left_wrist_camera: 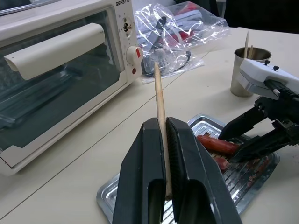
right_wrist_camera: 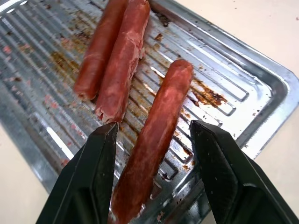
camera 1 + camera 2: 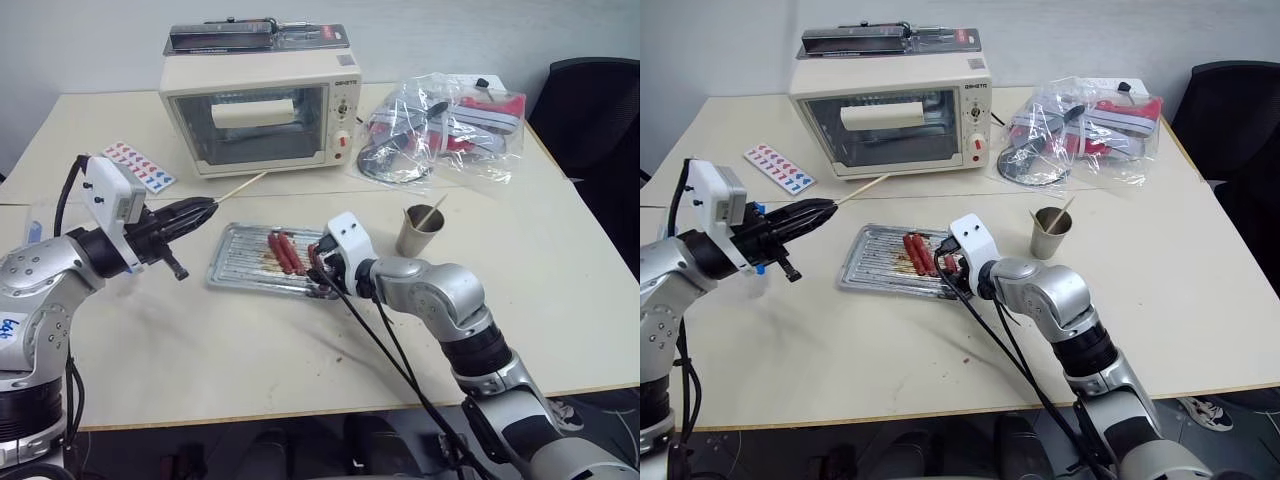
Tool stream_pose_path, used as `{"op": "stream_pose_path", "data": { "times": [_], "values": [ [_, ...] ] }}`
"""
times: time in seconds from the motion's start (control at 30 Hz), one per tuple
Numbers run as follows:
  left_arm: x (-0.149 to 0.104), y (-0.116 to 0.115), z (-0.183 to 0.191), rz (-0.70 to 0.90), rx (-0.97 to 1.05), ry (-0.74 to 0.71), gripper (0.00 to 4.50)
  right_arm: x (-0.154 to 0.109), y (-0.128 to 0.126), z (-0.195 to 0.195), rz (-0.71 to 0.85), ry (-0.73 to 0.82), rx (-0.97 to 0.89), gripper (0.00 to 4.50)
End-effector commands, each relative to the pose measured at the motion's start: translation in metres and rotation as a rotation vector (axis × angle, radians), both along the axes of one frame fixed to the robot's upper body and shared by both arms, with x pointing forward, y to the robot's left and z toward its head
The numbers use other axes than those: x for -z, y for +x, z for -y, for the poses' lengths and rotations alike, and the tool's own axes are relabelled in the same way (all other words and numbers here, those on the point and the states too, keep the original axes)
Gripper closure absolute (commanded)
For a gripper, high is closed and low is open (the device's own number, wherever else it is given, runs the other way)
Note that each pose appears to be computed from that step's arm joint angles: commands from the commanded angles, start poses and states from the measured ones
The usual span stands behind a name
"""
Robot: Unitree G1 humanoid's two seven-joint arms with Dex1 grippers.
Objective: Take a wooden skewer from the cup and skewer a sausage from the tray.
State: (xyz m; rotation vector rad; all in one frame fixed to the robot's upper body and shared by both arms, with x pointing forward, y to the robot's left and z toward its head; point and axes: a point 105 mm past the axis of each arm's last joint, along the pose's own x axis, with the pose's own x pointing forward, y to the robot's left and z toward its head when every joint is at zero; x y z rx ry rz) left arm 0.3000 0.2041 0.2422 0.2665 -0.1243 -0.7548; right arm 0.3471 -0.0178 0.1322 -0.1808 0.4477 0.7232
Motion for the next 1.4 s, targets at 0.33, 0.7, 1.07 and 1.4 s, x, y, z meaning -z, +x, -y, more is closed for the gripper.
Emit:
{"op": "stream_pose_path", "data": {
  "times": [0.33,0.7,1.07,1.4],
  "values": [
    [-0.009,-0.001,0.001,0.043,0.013,0.002,4.50,-0.001,-0.004,-0.002,0.056,-0.027,-0.042,3.01],
    [-0.010,0.000,0.002,0.044,0.016,0.007,4.50,0.002,-0.005,-0.002,0.057,-0.029,-0.049,3.01],
    [-0.011,0.001,0.002,0.045,0.017,0.008,4.50,-0.003,-0.005,-0.005,0.083,-0.019,-0.065,4.23],
    [-0.011,-0.009,0.022,-0.055,0.259,0.074,4.50,-0.104,-0.040,0.029,0.100,-0.055,-0.635,4.23]
  ]
}}
